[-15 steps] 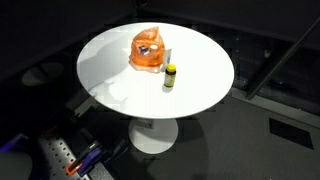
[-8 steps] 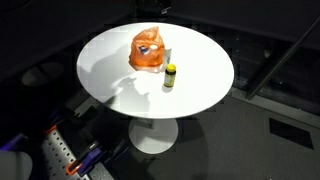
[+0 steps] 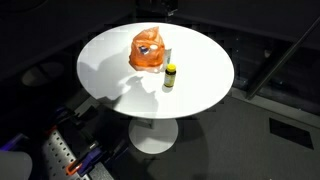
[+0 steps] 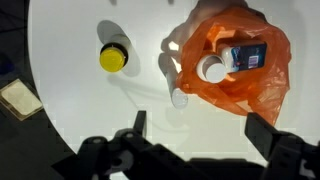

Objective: Put the white lotion bottle in the plastic bag

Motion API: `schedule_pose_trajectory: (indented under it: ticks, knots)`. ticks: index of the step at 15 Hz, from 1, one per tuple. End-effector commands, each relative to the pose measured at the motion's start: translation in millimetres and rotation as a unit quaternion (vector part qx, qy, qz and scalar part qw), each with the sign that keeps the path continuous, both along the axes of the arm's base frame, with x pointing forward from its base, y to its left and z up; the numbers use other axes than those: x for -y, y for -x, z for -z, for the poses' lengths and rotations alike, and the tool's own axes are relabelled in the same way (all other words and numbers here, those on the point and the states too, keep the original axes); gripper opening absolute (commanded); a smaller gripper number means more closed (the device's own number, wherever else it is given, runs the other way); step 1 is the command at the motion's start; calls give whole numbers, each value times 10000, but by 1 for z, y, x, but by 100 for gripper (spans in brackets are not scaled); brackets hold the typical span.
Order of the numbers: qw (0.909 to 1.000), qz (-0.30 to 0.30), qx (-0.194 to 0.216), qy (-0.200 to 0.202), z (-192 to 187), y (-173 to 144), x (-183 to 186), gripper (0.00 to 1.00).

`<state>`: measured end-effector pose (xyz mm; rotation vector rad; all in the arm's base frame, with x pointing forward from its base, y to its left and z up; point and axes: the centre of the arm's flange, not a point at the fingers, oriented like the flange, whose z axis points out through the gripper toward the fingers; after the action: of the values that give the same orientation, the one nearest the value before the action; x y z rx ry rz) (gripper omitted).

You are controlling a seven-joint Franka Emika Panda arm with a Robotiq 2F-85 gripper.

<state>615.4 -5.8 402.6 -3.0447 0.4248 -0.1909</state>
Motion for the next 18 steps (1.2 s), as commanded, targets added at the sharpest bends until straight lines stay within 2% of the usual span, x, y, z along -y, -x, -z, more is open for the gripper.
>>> schedule_pose_trajectory:
  ticks: [1,5,11,14,18]
  knots:
    - [10000,0,3,0,0,0,0,100]
    - [9994,335,-44,-38,0,-18,4,100]
    - [9962,845,-223,-54,23,-71,8,100]
    - [9929,1054,-558,-7,48,-98,8,100]
    - [9873,1200,-1033,107,87,-118,6,100]
